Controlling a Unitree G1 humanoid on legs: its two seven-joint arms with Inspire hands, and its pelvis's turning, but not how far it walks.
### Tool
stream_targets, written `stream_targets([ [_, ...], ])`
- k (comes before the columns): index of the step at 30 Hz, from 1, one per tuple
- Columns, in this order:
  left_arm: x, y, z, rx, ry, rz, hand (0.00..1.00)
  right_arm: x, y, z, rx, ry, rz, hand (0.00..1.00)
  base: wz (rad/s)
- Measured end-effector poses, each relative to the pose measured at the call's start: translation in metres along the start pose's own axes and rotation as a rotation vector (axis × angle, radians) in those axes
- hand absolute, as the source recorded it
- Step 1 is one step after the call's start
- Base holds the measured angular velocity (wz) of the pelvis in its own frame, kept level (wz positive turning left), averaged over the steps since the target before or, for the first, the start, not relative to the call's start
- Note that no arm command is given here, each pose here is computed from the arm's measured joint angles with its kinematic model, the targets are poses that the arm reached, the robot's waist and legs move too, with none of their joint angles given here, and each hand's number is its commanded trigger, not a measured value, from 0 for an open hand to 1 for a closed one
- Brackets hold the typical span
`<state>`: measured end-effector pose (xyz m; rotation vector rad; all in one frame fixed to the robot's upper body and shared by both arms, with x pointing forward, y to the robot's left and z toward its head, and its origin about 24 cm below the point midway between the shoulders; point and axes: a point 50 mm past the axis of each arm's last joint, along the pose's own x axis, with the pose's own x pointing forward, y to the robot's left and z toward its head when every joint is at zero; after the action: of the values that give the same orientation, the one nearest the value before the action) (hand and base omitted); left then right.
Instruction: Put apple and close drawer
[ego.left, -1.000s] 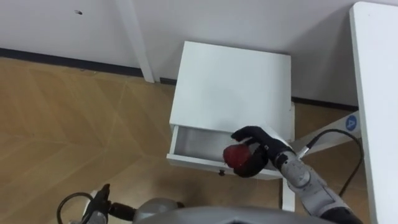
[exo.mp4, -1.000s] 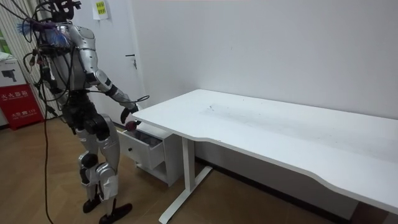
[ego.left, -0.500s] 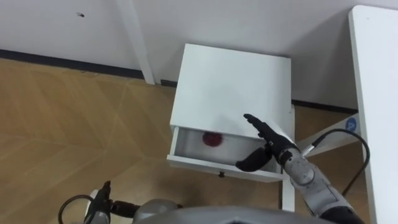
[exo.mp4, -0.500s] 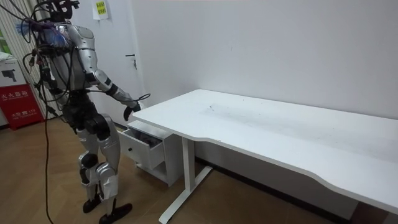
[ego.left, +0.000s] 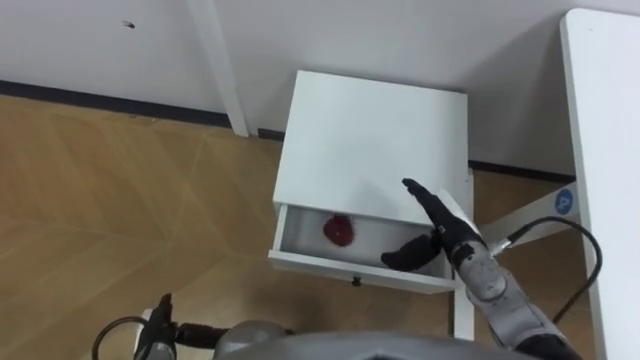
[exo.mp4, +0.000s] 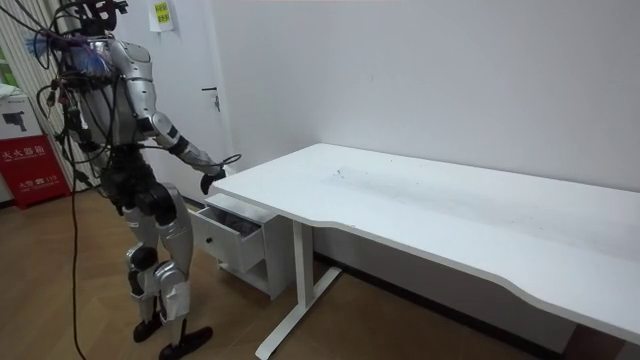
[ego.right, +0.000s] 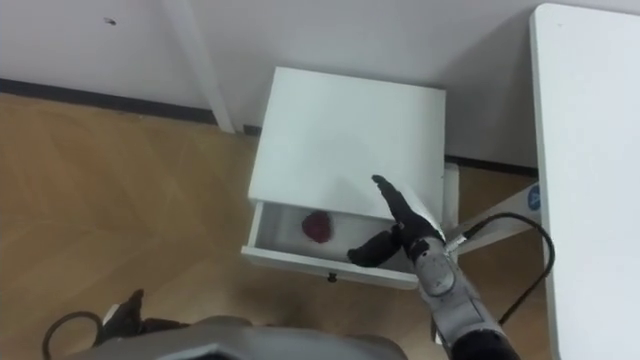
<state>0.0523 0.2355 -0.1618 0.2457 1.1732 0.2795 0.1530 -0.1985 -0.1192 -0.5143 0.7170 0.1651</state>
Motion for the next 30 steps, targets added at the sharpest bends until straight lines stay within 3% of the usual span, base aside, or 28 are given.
stream_targets([
  [3,-0.002,-0.005,-0.011,-0.021,0.046,-0.008,0.0,-0.008,-0.019,-0.036,0.177,0.154,-0.147,0.0,0.1],
  [6,-0.003,0.004,-0.024,-0.015,0.101,0.017,0.0,-0.037,-0.045,-0.091,0.326,0.382,-0.371,0.0,0.0],
  [9,-0.004,0.017,-0.034,0.023,0.153,0.042,0.0,-0.054,-0.049,-0.117,0.333,0.512,-0.426,0.0,-0.14],
  [13,-0.006,0.024,-0.042,0.04,0.209,0.056,0.0,-0.082,-0.026,-0.148,0.344,0.713,-0.375,0.0,0.08],
  [18,-0.011,0.021,-0.052,0.036,0.251,0.06,0.0,-0.081,-0.017,-0.148,0.364,0.751,-0.351,0.0,-0.29],
  [22,-0.006,0.028,-0.038,0.015,0.207,0.112,0.0,-0.066,-0.008,-0.134,0.39,0.709,-0.302,0.0,-0.15],
  [30,-0.004,0.02,-0.033,-0.008,0.197,0.095,0.0,-0.053,-0.003,-0.121,0.43,0.65,-0.244,0.0,-0.01],
])
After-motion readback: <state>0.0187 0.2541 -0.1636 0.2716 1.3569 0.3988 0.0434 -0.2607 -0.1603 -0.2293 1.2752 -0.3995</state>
